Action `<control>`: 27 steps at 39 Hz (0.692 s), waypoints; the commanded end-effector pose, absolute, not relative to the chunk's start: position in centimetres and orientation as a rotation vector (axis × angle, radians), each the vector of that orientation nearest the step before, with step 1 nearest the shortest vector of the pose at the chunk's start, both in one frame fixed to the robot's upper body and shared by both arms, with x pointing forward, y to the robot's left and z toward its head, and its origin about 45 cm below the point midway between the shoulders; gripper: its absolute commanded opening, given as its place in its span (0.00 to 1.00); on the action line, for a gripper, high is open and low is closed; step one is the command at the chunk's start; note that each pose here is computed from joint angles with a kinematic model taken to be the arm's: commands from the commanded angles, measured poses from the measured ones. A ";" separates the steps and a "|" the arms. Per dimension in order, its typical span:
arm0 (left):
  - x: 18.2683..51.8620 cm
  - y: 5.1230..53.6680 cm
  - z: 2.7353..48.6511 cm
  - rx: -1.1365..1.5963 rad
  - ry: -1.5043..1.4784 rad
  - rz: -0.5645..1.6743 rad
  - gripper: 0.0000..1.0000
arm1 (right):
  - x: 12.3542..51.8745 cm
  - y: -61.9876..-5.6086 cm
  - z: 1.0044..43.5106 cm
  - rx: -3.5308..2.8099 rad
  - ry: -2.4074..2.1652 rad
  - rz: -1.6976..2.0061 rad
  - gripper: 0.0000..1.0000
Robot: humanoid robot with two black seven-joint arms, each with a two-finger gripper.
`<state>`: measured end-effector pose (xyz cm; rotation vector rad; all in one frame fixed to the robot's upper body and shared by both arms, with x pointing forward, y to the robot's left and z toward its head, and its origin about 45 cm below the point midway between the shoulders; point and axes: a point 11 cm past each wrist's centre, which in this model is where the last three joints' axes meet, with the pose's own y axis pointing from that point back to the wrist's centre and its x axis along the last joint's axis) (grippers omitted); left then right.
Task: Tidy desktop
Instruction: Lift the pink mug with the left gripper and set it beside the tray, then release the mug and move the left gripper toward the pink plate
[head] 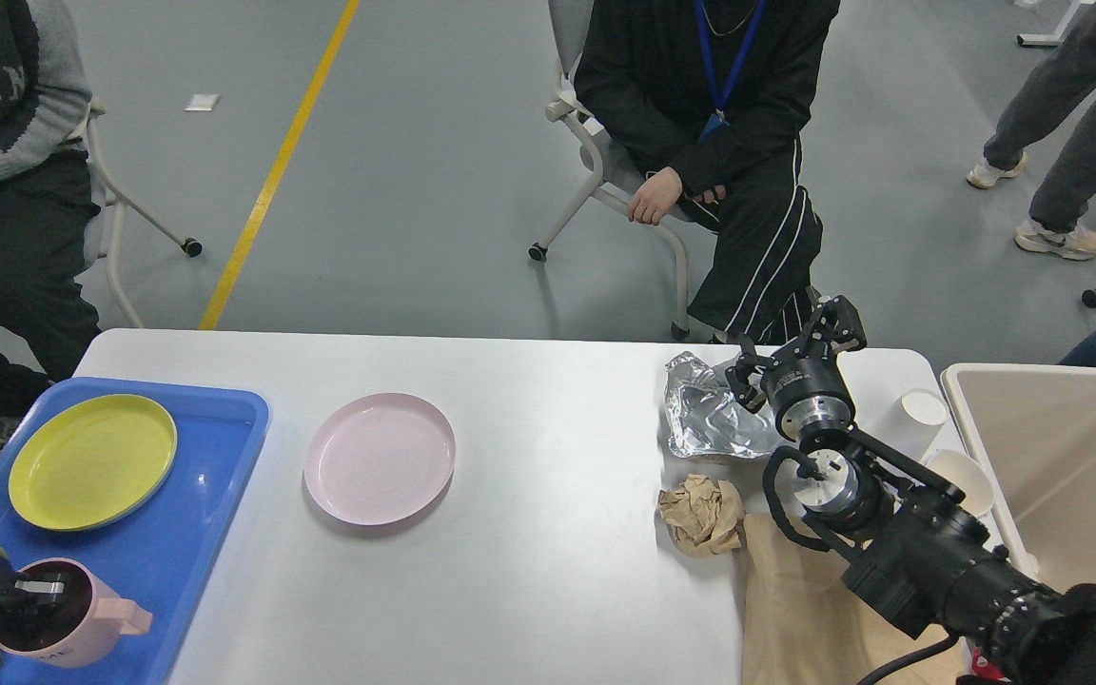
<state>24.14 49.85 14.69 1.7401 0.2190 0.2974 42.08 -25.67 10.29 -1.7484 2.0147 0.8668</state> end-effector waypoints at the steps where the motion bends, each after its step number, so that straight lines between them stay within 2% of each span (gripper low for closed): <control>1: 23.9 49.7 14.1 1.732 0.213 0.302 0.07 | 42.1 -25.7 10.3 -1.749 2.015 0.867 1.00; 6: 23.4 49.7 13.6 1.736 0.221 0.292 0.20 | 42.1 -25.7 10.3 -1.749 2.014 0.866 1.00; 8: 23.5 49.7 13.6 1.734 0.212 0.299 0.35 | 42.1 -25.7 10.3 -1.749 2.014 0.866 1.00; 9: 23.5 49.7 13.6 1.735 0.218 0.298 0.43 | 42.1 -25.7 10.3 -1.749 2.015 0.867 1.00; 10: 23.5 49.8 13.7 1.737 0.220 0.302 0.66 | 42.1 -25.7 10.3 -1.749 2.014 0.866 1.00; 12: 23.5 49.8 13.7 1.735 0.225 0.308 0.93 | 42.1 -25.7 10.3 -1.749 2.014 0.866 1.00; 13: 23.5 49.8 13.8 1.734 0.229 0.307 1.00 | 42.1 -25.7 10.3 -1.749 2.015 0.867 1.00; 27: 24.8 51.2 16.0 1.720 0.210 0.411 0.99 | 42.1 -25.7 10.3 -1.749 2.014 0.866 1.00</control>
